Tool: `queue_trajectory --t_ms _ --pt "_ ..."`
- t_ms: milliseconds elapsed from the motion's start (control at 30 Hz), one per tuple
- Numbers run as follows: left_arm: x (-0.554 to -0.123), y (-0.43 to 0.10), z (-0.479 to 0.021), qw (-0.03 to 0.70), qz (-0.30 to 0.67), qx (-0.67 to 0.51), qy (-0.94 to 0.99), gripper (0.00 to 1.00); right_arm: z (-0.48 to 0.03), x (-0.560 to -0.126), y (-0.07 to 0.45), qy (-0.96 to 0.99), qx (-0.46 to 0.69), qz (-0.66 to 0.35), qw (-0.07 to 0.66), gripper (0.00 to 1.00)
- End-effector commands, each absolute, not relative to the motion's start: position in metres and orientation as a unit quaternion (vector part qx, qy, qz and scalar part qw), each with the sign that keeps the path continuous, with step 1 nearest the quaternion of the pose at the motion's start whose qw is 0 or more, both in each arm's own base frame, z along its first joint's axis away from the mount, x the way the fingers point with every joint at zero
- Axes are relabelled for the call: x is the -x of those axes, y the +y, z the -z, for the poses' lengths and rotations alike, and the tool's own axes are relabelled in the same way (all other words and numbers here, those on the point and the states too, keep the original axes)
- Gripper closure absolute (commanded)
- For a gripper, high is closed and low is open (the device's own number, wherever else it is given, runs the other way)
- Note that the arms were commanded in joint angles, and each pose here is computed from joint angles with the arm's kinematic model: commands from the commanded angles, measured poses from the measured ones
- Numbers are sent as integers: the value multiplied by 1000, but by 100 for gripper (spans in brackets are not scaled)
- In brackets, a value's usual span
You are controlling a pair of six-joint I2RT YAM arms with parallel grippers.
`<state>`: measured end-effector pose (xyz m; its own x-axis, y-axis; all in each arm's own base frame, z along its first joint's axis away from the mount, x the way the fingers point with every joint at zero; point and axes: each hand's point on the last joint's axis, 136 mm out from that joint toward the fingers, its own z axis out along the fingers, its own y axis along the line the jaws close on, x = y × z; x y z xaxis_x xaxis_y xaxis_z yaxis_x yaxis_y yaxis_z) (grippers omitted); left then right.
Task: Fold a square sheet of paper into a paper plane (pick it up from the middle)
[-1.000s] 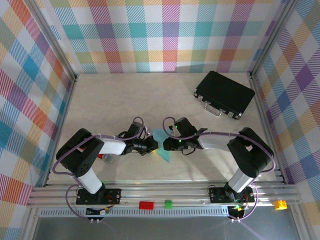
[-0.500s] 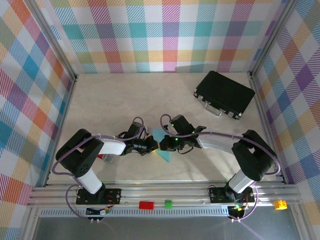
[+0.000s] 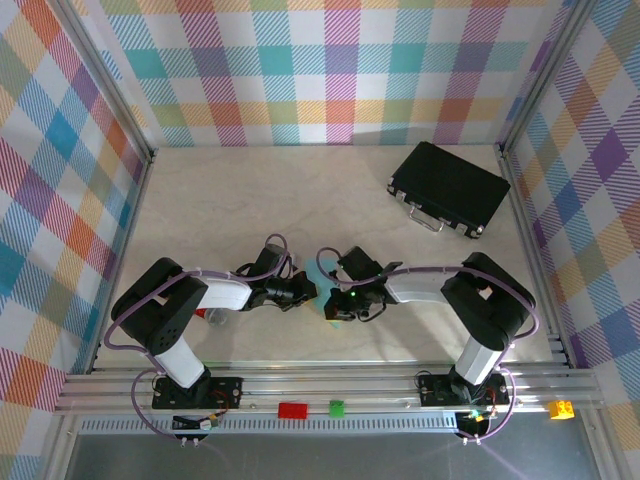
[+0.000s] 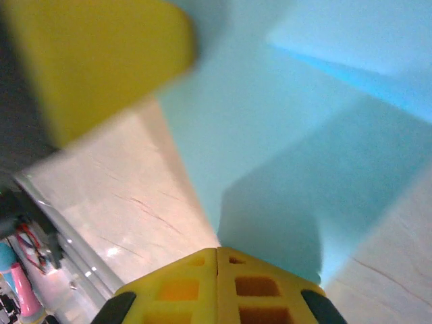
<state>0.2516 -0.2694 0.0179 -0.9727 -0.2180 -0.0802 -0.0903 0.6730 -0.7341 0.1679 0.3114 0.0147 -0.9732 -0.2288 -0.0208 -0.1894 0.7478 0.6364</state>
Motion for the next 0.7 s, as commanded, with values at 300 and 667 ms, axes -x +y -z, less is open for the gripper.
queue_trajectory --t_ms 300,667 --pt "-235 -247 15 53 333 107 935 100 -63 -168 319 -922 -98 375 6 97" --pt "-236 -245 15 58 329 110 936 100 -6 -168 315 -942 -61 329 39 97"
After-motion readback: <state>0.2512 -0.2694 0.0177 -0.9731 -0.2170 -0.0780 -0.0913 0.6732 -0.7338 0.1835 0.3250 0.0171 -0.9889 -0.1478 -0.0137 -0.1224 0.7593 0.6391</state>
